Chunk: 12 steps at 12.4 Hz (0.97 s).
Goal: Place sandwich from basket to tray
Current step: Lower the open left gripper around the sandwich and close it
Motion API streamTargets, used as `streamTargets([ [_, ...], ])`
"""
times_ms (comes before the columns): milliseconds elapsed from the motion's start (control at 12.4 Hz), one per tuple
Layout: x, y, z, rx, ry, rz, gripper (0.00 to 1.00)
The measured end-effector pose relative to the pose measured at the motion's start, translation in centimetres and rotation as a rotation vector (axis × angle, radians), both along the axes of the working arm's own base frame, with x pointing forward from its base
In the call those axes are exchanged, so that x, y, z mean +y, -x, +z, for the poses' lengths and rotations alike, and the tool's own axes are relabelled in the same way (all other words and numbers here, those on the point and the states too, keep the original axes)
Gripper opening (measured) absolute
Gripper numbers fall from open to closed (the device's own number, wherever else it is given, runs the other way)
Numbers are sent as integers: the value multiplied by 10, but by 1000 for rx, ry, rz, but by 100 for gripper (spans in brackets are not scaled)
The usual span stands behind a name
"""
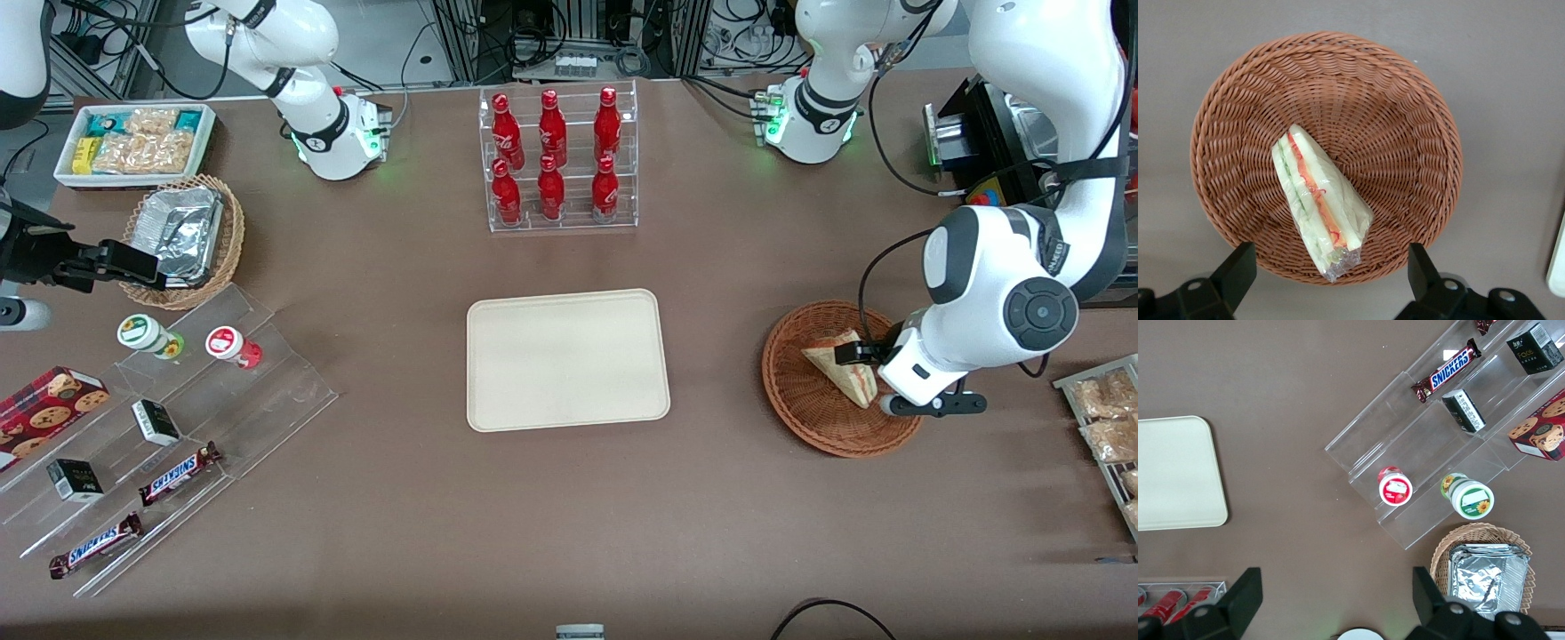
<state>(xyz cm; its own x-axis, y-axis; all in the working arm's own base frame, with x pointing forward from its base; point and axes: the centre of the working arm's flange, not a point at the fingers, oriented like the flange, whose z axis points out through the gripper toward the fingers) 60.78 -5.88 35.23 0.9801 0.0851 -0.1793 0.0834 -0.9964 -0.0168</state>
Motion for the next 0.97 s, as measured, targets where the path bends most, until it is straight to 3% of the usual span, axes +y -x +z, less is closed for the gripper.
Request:
streamTargets([
  [403,1,4,-4,-15,-68,329,100],
  [966,18,51,-24,-118,-74,493,100],
])
